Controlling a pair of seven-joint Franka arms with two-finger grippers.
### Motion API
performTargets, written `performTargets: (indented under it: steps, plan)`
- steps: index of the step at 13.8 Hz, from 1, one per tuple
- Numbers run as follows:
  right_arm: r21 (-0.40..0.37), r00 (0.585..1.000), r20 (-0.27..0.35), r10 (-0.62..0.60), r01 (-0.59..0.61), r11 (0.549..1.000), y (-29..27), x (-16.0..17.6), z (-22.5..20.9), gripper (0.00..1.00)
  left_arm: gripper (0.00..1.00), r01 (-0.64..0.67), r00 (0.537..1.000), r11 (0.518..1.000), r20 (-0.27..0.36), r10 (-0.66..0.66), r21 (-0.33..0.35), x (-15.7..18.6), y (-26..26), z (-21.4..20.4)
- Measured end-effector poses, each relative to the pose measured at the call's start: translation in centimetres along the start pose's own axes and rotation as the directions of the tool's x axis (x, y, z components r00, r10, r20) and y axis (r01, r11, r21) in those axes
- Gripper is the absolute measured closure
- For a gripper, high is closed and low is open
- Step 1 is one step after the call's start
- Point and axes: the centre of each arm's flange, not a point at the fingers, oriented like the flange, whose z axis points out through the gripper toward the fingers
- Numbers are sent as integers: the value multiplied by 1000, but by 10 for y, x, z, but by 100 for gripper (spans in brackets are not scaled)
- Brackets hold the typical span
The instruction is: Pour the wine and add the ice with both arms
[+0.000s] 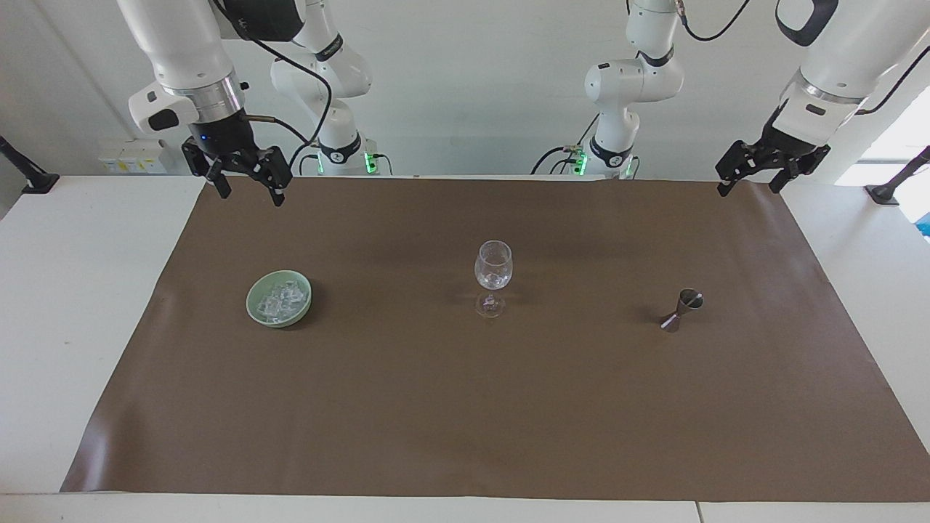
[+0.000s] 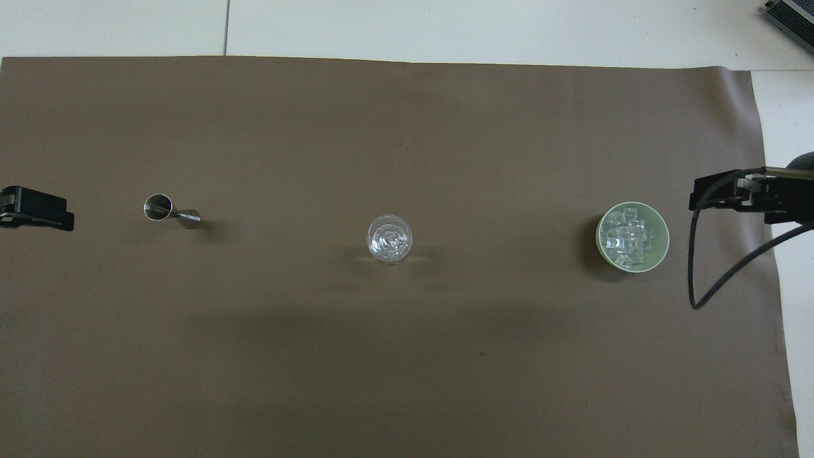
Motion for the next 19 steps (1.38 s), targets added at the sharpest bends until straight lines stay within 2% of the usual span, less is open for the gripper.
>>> performTargets:
  steps: [3, 11, 19]
  plan:
    - [-3, 1000, 23, 8, -8, 1000, 21, 0, 0, 0, 0, 0, 1000, 1000, 0, 0, 0, 0, 0, 0]
    - [0, 999, 47, 5, -5, 1000, 20, -11, -5, 0, 0, 0, 1000, 1000, -1, 0, 0, 0, 0, -1]
    - [4, 999, 45, -18, 18, 1000, 10, -20, -13, 0, 0, 0, 1000, 1000, -2, 0, 0, 0, 0, -1]
